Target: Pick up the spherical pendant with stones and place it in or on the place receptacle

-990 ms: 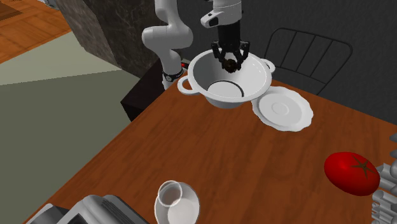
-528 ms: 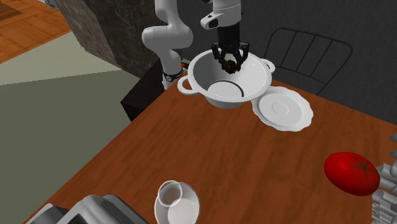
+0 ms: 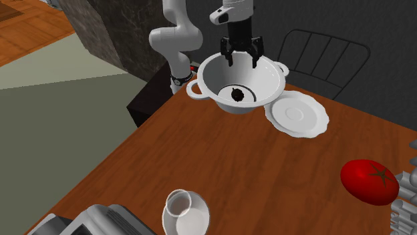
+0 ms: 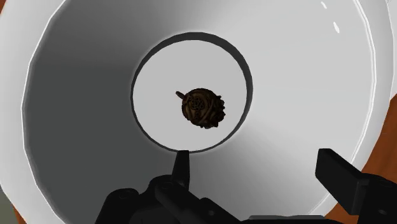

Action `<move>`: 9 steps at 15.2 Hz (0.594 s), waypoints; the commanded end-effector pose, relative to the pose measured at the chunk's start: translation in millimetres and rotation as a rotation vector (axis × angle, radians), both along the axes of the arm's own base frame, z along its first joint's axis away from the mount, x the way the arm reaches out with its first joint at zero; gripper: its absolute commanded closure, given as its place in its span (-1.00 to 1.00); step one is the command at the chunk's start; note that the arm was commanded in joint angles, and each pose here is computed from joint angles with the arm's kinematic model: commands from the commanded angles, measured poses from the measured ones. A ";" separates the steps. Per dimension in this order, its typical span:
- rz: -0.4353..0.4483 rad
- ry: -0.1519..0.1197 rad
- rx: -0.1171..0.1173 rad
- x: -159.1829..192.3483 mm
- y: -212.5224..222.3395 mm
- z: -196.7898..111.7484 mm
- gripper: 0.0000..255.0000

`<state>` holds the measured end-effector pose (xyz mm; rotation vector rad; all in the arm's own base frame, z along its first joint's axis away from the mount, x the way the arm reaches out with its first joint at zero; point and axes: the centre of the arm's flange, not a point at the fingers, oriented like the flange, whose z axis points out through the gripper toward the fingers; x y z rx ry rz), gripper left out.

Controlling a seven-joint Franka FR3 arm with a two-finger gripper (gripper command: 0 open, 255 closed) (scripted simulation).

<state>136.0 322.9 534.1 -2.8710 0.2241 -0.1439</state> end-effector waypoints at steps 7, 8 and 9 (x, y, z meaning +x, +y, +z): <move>0.000 0.001 -0.001 -2.9 -7.8 31.3 -1.00; 0.000 0.001 -0.001 -2.9 -7.8 31.3 -1.00; 0.000 0.001 -0.001 -2.9 -7.8 31.3 -1.00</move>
